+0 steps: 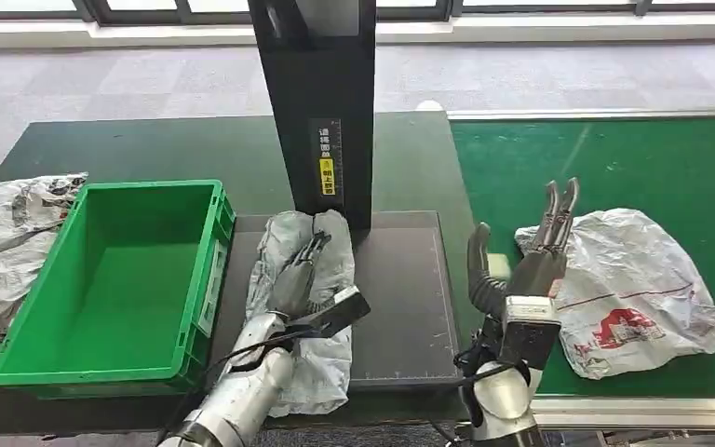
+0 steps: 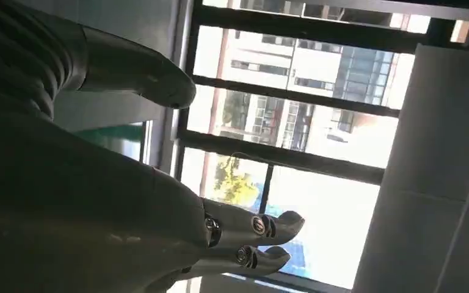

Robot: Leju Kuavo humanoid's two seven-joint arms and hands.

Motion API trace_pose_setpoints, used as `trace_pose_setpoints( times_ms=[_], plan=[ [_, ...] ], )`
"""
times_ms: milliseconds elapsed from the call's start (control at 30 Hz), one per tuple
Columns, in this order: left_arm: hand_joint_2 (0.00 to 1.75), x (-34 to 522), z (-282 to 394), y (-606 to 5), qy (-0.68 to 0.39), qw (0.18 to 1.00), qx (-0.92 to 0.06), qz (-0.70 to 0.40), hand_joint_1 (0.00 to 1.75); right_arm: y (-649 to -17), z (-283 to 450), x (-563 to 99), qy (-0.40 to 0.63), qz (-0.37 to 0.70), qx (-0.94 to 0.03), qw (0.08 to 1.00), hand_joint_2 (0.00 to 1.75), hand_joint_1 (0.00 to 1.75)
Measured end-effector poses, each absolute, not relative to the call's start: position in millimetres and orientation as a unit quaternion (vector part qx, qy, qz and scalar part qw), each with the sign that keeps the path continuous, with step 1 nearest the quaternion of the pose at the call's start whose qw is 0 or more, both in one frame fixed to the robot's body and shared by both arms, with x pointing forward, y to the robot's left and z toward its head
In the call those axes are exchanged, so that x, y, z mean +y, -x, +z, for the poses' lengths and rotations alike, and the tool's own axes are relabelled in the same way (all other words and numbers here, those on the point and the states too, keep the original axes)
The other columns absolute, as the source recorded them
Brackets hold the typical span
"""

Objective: Moved the parcel from conveyor to table for the left to box.

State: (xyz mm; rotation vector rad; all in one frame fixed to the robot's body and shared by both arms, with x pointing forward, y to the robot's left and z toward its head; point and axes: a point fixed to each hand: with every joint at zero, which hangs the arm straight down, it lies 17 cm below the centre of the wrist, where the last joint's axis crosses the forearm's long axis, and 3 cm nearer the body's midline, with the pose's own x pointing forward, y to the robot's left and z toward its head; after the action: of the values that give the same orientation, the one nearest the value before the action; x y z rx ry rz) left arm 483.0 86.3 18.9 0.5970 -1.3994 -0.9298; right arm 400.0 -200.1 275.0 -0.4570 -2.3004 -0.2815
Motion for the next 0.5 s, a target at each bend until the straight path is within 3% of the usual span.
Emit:
trace_pose_setpoints(
  times_ms=[500],
  plan=[
    [1.75,79,-3,-480,-0.3,0.609,-0.549,-0.487,0.0,-400,272,-203,0.18,-0.109,-0.9,0.382,1.75,0.0]
  ],
)
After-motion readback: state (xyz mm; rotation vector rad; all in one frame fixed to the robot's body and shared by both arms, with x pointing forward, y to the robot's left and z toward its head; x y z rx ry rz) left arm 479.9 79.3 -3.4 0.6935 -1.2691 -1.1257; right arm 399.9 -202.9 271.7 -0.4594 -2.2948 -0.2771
